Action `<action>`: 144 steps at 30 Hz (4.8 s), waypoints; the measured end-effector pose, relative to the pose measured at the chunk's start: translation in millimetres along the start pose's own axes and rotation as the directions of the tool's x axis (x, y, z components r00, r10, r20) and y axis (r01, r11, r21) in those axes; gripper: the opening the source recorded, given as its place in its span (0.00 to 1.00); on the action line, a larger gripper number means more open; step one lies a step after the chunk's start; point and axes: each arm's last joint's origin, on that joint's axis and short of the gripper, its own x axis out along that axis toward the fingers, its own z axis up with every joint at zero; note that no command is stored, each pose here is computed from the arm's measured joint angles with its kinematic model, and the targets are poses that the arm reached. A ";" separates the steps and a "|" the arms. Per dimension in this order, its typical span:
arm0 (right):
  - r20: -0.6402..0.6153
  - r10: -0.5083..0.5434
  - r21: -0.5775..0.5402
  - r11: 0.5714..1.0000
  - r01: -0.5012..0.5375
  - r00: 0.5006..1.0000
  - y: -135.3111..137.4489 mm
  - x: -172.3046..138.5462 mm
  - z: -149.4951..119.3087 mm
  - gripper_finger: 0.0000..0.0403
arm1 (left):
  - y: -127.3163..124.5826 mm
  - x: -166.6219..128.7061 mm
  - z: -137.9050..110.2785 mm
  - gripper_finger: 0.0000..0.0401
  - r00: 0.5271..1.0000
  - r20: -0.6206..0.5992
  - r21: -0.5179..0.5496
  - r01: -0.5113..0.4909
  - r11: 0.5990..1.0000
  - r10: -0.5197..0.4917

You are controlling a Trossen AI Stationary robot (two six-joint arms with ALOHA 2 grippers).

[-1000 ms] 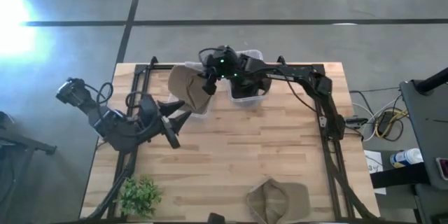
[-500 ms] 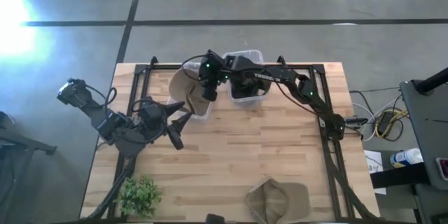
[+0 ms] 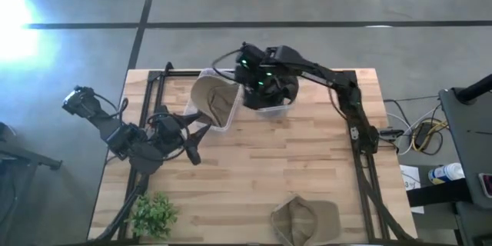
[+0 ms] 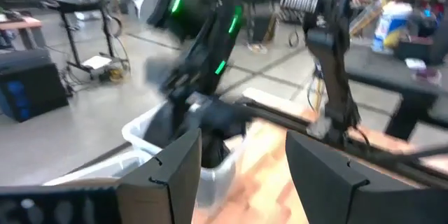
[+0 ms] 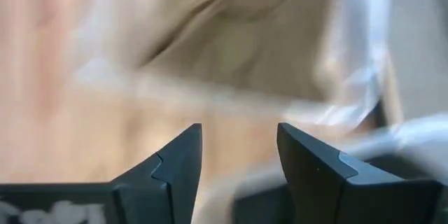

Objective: Pick & Place hat
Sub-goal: Put the brown cap into the left transparent bin

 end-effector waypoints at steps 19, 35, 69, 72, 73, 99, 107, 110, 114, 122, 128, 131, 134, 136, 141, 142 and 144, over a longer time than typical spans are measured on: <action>-0.214 0.186 0.182 0.972 -0.148 0.959 140.1 -48.9 -122.8 0.43 | 11.0 6.8 -59.0 0.50 0.964 -0.261 -0.073 0.037 0.997 -0.055; -0.469 0.346 0.237 0.936 -0.262 0.813 233.8 9.8 -242.7 0.42 | 10.5 7.8 -67.1 0.50 0.956 -0.287 -0.087 0.047 0.995 -0.070; -0.558 0.460 0.195 0.882 -0.430 0.690 276.1 61.2 -287.6 0.41 | 10.0 8.0 -66.8 0.50 0.955 -0.286 -0.138 0.036 0.990 -0.075; -0.562 0.482 0.209 0.869 -0.448 0.672 277.8 64.2 -287.8 0.33 | 10.0 8.1 -66.8 0.50 0.955 -0.286 -0.138 0.036 0.990 -0.075; -0.560 0.485 0.209 0.867 -0.451 0.672 278.0 64.3 -287.5 0.30 | 10.0 8.0 -66.8 0.50 0.955 -0.287 -0.138 0.036 0.990 -0.075; 0.532 0.244 0.287 0.849 -0.444 0.811 113.7 -3.0 -146.2 0.03 | 0.7 3.3 -31.4 0.50 0.945 -0.260 -0.299 0.116 0.947 -0.198; 0.684 0.074 0.235 0.920 -0.315 0.726 40.2 -11.4 -75.6 0.03 | -0.8 0.0 -2.6 0.50 0.965 -0.167 -0.289 0.149 0.946 -0.203; 0.695 0.068 0.241 0.916 -0.320 0.715 11.1 4.6 -47.2 0.03 | -1.6 -1.0 4.3 0.50 0.965 -0.149 -0.289 0.166 0.943 -0.215; 0.690 0.134 0.175 0.923 -0.343 0.712 -11.9 32.4 -17.0 0.03 | -1.6 -1.8 8.5 0.50 0.965 -0.140 -0.299 0.173 0.939 -0.222; 0.401 0.165 0.066 0.976 -0.208 0.901 -26.5 86.8 -9.0 0.03 | -1.7 -1.9 8.5 0.50 0.964 -0.141 -0.328 0.168 0.930 -0.224; 0.264 0.086 0.041 0.994 -0.100 0.961 -33.1 122.3 -9.8 0.03 | -1.3 -1.9 7.9 0.50 0.964 -0.145 -0.319 0.166 0.933 -0.221; 0.215 0.088 -0.004 0.996 -0.089 0.973 -35.1 130.7 -9.6 0.03 | -0.7 -1.8 6.8 0.50 0.964 -0.152 -0.307 0.162 0.938 -0.216; 0.127 0.033 -0.043 0.999 -0.027 0.991 -36.2 137.6 -11.4 0.05 | 0.2 -1.7 5.9 0.50 0.968 -0.152 -0.294 0.150 0.944 -0.201; 0.066 -0.006 -0.076 0.997 0.011 0.998 -35.7 140.3 -12.4 0.09 | 1.0 -1.6 5.4 0.50 0.971 -0.148 -0.283 0.139 0.949 -0.186; 0.008 -0.045 -0.121 0.992 0.045 0.999 -36.3 136.0 -8.4 0.21 | 2.8 -1.4 3.9 0.50 0.976 -0.148 -0.258 0.118 0.959 -0.160; 0.014 -0.053 -0.125 0.991 0.054 0.999 -36.6 133.6 -6.5 0.23 | 3.0 -1.4 3.7 0.50 0.976 -0.149 -0.255 0.116 0.960 -0.158; 0.037 -0.069 -0.134 0.988 0.073 0.997 -37.0 127.1 -1.3 0.27 | 3.0 -1.4 3.7 0.50 0.976 -0.149 -0.255 0.115 0.960 -0.157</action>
